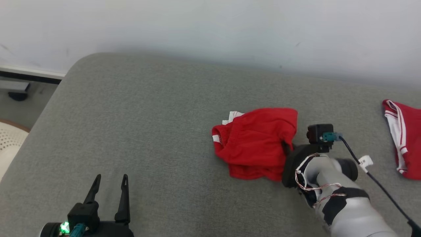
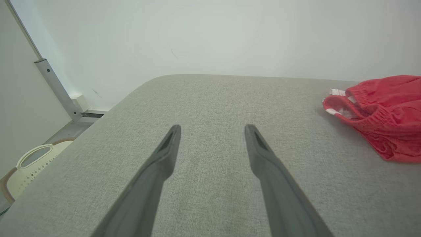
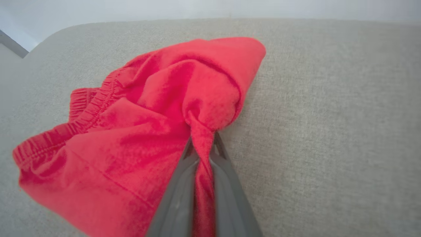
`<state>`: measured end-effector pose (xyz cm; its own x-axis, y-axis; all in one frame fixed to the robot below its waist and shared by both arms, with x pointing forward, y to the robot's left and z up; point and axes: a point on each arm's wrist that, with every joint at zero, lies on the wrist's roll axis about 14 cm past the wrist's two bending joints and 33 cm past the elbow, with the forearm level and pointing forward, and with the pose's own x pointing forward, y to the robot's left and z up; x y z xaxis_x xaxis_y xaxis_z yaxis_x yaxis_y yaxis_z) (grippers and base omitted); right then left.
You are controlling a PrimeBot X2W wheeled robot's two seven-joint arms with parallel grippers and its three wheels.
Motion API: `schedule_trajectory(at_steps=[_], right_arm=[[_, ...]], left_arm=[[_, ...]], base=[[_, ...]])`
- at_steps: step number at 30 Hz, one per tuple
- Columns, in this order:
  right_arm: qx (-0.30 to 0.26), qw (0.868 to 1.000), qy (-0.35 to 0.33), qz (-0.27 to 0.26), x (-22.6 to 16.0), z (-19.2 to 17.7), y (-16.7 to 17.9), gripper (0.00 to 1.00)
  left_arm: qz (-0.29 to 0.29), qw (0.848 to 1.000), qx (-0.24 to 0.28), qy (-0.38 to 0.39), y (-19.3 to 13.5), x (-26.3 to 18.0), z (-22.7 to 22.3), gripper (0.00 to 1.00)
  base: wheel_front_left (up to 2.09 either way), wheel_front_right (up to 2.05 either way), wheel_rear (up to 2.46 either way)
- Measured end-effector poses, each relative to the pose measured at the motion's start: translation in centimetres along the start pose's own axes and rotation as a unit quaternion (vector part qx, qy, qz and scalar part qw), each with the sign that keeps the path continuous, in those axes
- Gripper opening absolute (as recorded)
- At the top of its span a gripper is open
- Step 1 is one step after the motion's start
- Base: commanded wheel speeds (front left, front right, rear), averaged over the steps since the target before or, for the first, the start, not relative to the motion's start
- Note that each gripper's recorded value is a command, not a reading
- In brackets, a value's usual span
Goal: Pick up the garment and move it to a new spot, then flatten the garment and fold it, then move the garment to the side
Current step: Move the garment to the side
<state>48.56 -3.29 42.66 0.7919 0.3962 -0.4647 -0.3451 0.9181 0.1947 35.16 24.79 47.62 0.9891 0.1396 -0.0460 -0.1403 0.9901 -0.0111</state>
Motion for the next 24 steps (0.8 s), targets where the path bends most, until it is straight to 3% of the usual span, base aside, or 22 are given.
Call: schedule_trajectory(at_steps=[5, 11, 16, 24], right_arm=[[-0.118, 0.992, -0.027, -0.027, -1.3, 3.1, -4.1, 0.00], [-0.231, 0.969, -0.035, -0.080, -3.7, 7.2, -10.5, 0.00], [-0.278, 0.950, 0.002, -0.142, -6.3, 8.6, -17.2, 0.00], [-0.272, 0.933, 0.068, -0.225, -10.0, 8.4, -25.7, 0.00]], left_arm=[[-0.018, 1.000, -0.004, -0.006, -1.2, 0.8, 0.3, 1.00], [-0.046, 0.999, -0.007, -0.016, -3.1, 2.5, 0.8, 1.00], [-0.072, 0.997, 0.000, -0.008, -4.6, 4.0, 0.2, 1.00], [-0.104, 0.994, 0.017, -0.001, -6.2, 6.7, -0.5, 1.00]], base=[[0.00, 0.00, 0.00], [0.00, 0.00, 0.00], [0.00, 0.00, 0.00], [0.00, 0.00, 0.00]])
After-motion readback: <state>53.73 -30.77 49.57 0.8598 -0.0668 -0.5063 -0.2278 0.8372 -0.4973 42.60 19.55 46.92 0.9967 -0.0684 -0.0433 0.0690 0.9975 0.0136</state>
